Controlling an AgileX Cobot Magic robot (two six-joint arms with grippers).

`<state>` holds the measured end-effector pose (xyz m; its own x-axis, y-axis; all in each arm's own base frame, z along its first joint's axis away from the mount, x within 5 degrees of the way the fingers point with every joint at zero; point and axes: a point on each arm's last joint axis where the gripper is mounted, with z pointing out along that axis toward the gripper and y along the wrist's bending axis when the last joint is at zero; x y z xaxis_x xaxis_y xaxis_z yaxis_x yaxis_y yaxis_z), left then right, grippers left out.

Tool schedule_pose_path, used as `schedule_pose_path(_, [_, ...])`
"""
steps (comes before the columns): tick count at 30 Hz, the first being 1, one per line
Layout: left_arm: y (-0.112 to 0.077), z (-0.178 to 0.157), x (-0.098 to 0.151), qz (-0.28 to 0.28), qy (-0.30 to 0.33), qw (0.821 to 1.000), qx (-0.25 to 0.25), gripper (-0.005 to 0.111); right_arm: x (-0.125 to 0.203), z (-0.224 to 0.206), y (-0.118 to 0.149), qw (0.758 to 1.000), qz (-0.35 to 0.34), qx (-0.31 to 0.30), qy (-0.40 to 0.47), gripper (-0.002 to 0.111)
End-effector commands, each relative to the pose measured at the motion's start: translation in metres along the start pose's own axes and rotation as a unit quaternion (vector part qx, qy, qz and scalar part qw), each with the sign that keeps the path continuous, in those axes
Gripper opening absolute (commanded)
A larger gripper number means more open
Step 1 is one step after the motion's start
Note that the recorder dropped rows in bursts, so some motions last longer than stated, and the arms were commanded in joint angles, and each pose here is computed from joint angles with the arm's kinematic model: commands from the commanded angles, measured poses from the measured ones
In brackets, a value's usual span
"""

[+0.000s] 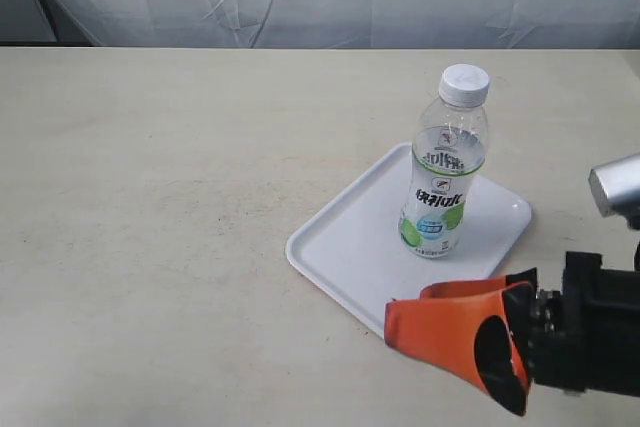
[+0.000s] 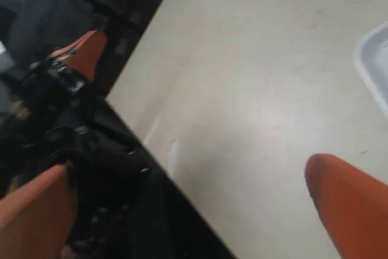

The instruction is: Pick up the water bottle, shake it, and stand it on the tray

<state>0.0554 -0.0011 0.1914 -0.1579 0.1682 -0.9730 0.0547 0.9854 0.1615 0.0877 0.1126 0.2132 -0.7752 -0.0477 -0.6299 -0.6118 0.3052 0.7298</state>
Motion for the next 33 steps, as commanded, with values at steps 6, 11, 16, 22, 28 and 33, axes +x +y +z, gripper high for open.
schedule_pose_path(6, [0.000, 0.000, 0.000, -0.002, -0.007, 1.000, 0.000, 0.000, 0.006, -0.003, 0.019, 0.995, 0.006, -0.100, 0.030, 0.104])
schedule_pose_path(11, [0.000, 0.000, 0.000, -0.002, -0.007, 1.000, 0.000, 0.000, -0.014, -0.011, 0.034, 0.985, 0.031, -0.143, -0.095, 0.104])
schedule_pose_path(16, [0.000, 0.000, 0.000, -0.002, -0.008, 1.000, 0.000, 0.000, -0.005, -0.045, 0.063, 0.971, -0.057, -0.082, -0.219, 0.104])
schedule_pose_path(22, [0.000, 0.000, -0.001, -0.007, -0.011, 1.000, 0.000, 0.000, 0.018, -0.080, 0.079, 0.932, -0.125, -0.025, -0.338, 0.104])
schedule_pose_path(28, [-0.001, 0.000, 0.000, -0.030, -0.006, 0.999, 0.007, 0.000, 0.010, -0.088, 0.074, 0.915, -0.076, -0.006, -0.395, 0.104])
schedule_pose_path(33, [-0.002, 0.000, 0.000, -0.037, -0.006, 0.999, 0.008, 0.000, 0.001, -0.094, 0.068, 0.895, -0.042, 0.013, -0.444, 0.104])
